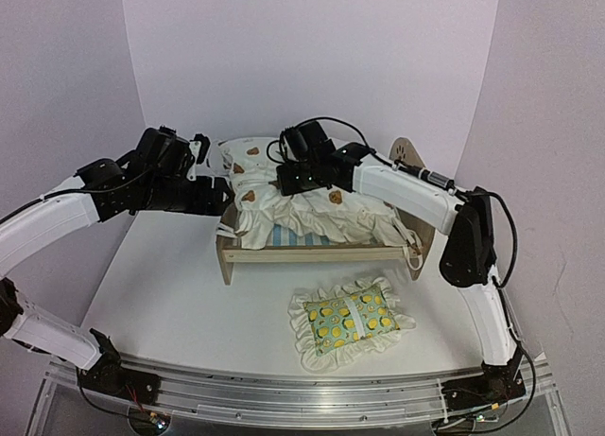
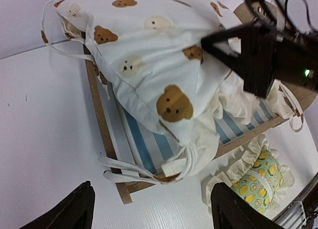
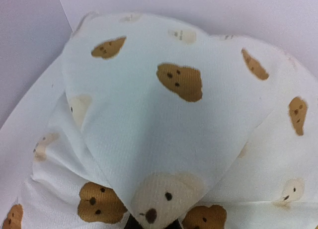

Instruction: Set up the pet bed

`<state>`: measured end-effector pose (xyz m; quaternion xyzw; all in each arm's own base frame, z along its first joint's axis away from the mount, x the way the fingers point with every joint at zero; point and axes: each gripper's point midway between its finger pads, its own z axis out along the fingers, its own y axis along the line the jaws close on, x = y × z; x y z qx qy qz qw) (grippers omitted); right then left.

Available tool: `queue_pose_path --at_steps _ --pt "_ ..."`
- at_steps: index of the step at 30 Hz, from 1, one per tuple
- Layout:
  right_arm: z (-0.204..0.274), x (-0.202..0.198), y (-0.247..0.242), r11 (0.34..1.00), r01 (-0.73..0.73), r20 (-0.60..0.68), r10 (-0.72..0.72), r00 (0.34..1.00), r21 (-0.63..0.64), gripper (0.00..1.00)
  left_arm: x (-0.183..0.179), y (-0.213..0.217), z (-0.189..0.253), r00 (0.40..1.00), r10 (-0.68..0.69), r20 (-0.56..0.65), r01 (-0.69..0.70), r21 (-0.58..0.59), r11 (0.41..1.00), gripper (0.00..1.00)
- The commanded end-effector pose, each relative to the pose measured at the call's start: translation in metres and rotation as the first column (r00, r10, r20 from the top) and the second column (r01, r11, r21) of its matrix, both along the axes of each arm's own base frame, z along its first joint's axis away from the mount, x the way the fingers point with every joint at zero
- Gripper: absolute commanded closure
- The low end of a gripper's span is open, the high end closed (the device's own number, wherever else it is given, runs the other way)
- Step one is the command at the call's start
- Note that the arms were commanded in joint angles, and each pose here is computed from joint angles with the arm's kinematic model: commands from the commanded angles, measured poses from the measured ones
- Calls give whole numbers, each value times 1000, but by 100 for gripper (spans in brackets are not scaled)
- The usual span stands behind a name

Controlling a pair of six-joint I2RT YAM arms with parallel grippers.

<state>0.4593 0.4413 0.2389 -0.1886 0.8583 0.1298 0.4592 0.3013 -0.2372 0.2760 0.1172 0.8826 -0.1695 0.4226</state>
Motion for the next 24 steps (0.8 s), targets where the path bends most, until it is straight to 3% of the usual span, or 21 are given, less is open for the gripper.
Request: queue_pose_path --at_steps 1,12,24 --pt "136 -5 -15 990 1 251 -36 967 138 100 3 -3 17 996 -50 78 48 36 998 21" --pt "211 8 -46 978 40 420 -125 899 206 100 -12 -8 35 979 -138 148 140 -3 990 25" --pt "218 31 -88 958 84 386 -190 903 276 100 7 -25 -6 988 -141 70 138 51 989 29"
